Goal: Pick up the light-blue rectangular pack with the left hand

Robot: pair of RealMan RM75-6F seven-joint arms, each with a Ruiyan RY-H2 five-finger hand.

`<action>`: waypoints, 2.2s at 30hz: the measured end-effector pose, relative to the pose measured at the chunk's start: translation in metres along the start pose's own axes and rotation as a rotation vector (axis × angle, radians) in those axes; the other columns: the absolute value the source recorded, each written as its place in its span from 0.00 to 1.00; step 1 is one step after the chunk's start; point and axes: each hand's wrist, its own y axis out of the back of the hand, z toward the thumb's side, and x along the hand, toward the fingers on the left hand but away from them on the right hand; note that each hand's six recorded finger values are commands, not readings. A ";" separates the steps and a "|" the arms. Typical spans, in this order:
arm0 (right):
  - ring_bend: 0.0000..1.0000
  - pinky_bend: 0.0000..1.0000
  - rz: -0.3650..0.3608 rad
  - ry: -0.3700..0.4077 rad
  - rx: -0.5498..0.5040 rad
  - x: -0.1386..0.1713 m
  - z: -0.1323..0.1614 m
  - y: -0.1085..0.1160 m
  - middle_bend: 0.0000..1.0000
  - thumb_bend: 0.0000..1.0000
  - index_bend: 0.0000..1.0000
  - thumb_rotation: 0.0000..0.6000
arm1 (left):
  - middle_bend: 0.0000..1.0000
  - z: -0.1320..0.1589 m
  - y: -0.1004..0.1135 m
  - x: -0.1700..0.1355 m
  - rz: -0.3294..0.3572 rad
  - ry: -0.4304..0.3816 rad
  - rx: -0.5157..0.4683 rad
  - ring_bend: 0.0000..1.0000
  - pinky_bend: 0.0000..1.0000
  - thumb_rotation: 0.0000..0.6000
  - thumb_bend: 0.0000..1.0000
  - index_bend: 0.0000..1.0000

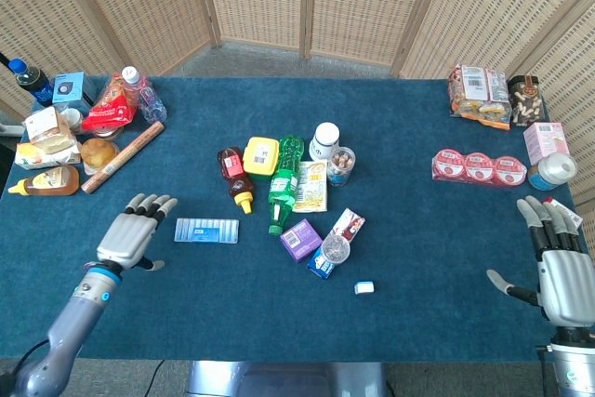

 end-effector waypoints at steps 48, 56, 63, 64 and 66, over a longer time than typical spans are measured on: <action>0.00 0.00 0.003 -0.012 -0.022 -0.002 -0.005 0.002 0.00 0.00 0.00 1.00 | 0.89 0.069 0.006 0.061 0.065 -0.076 0.013 0.85 0.82 1.00 0.00 0.66; 0.00 0.00 0.008 -0.009 -0.018 -0.001 -0.004 0.001 0.00 0.00 0.00 1.00 | 0.89 0.072 0.034 0.047 0.127 -0.102 -0.001 0.85 0.82 1.00 0.00 0.65; 0.00 0.00 0.008 -0.005 -0.015 -0.001 -0.002 0.000 0.00 0.00 0.00 1.00 | 0.89 0.078 0.080 0.030 0.217 -0.133 -0.006 0.85 0.82 1.00 0.00 0.66; 0.00 0.00 0.008 -0.004 -0.015 0.000 -0.002 0.000 0.00 0.00 0.00 1.00 | 0.89 0.080 0.089 0.027 0.237 -0.138 -0.003 0.85 0.82 1.00 0.00 0.66; 0.00 0.00 0.008 -0.003 -0.015 0.000 -0.001 0.000 0.00 0.00 0.00 1.00 | 0.89 0.082 0.103 0.022 0.264 -0.145 0.002 0.85 0.83 1.00 0.00 0.66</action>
